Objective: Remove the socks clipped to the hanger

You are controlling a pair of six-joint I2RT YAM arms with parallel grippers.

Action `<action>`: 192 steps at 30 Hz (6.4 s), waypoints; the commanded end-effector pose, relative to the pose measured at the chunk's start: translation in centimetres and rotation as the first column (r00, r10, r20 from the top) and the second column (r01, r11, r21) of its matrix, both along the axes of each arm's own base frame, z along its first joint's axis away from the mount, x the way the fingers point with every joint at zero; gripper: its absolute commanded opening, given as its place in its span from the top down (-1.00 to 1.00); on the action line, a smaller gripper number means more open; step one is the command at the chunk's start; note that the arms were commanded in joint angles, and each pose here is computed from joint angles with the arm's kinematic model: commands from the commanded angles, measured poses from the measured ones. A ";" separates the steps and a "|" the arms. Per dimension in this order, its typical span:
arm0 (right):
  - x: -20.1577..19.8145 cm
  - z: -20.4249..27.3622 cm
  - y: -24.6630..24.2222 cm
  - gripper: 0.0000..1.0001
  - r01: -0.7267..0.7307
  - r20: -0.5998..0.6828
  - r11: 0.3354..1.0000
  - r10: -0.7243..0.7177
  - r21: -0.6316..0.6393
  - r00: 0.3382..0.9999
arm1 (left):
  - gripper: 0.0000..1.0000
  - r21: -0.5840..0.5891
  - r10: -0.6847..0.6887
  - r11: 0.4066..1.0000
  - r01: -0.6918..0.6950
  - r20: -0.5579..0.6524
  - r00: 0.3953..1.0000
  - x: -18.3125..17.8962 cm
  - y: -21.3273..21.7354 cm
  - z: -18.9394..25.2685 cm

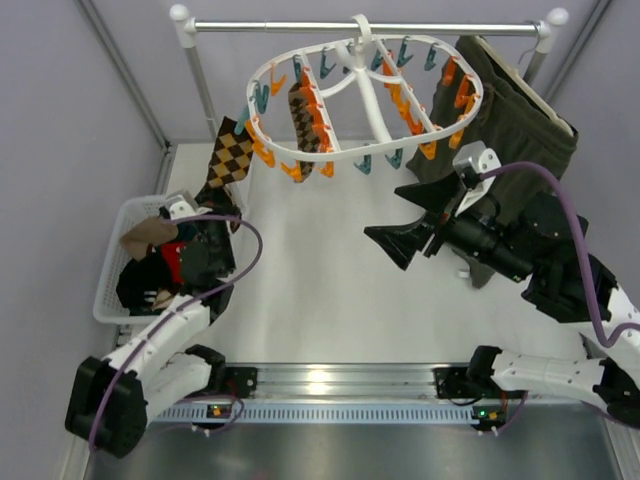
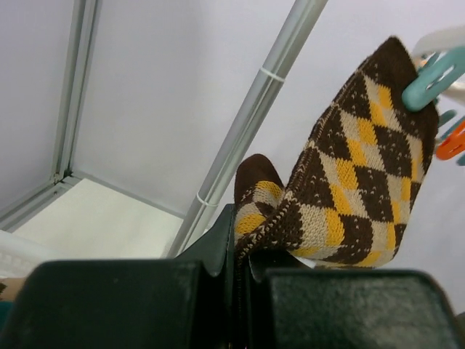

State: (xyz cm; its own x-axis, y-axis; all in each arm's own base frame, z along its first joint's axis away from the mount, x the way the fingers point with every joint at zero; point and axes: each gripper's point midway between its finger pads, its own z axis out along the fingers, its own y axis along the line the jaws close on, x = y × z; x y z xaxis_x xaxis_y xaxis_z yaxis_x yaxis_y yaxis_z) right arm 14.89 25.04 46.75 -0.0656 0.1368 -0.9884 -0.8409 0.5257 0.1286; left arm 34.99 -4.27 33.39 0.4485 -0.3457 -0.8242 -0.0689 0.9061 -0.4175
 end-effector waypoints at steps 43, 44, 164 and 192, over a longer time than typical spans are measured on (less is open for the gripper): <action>1.8 4.6 2.7 -0.99 0.009 -0.130 0.994 -0.024 -0.112 0.991 | 1.00 0.469 -0.661 0.567 0.678 -0.232 0.713 -17.2 -30.9 -2.0; 1.8 4.5 2.4 -0.98 0.017 -0.132 0.993 -0.032 -0.114 0.991 | 1.00 0.473 -0.662 0.567 0.674 -0.226 0.715 -17.2 -31.7 -1.4; 12.1 -4.0 -5.0 0.46 0.493 0.034 0.862 -0.493 -0.114 0.869 | 1.00 -0.055 0.263 0.902 -0.427 -0.715 0.648 -4.8 11.5 -12.2; 10.5 -5.5 -5.4 -0.37 0.439 0.012 0.892 -0.440 -0.106 0.898 | -0.96 -0.230 0.023 0.941 -0.247 -0.685 0.728 -1.5 13.3 -8.3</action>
